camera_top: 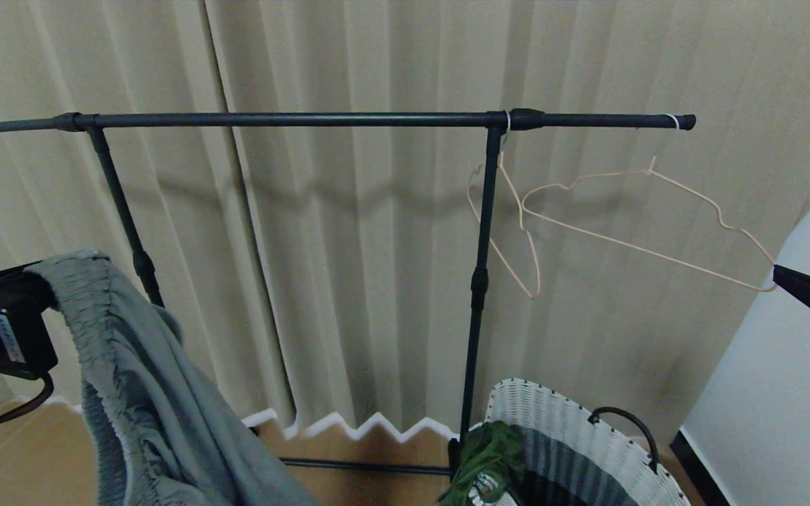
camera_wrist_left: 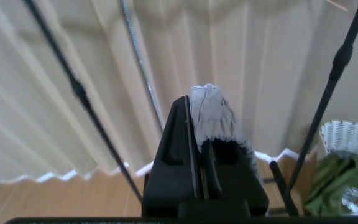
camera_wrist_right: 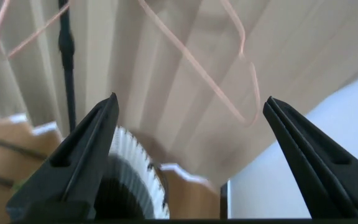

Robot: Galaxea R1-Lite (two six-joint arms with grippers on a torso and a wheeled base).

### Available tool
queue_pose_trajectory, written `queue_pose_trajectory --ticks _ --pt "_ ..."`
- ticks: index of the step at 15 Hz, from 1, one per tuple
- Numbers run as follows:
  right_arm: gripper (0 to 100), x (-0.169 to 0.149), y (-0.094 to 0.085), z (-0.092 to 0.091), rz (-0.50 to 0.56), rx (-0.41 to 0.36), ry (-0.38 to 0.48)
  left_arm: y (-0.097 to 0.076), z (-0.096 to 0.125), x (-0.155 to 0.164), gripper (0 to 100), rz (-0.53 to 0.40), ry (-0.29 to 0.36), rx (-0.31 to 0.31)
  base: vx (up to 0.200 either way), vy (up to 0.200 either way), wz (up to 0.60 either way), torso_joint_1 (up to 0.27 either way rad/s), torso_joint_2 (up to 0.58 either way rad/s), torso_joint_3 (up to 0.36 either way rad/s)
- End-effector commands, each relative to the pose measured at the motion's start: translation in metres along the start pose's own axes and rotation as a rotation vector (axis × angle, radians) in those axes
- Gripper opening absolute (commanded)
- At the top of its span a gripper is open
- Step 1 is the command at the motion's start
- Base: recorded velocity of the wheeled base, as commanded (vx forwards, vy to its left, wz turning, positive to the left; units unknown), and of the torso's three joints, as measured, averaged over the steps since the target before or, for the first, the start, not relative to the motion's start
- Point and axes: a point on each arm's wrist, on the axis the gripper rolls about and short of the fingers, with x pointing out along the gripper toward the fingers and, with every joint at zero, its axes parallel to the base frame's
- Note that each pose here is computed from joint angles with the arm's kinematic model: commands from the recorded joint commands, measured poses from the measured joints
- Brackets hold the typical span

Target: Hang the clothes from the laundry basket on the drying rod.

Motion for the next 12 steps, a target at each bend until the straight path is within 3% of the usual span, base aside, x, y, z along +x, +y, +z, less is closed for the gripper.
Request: queue_pose_trajectory --ticks 1,6,9,12 --pt "100 0.001 0.0 0.0 0.0 0.0 0.003 0.0 -0.001 0.001 0 0.0 0.008 0.002 0.2 0.0 0.0 -0.007 -0.01 0.007" --pt "100 0.002 -0.001 0.001 0.0 0.0 0.003 -0.001 -0.002 0.001 0 -0.001 0.009 0.005 0.2 0.0 0.0 0.007 0.0 0.002" --pt "100 0.006 -0.004 0.006 -0.004 0.0 -0.001 -0.001 -0.003 0.001 0 -0.001 0.014 0.022 0.0 0.0 0.0 0.0 0.0 0.0" --pt "100 0.026 -0.021 0.014 -0.052 0.009 0.018 -0.003 -0.013 0.002 0 -0.011 0.047 0.03 0.0 0.0 0.0 0.0 0.0 0.0"
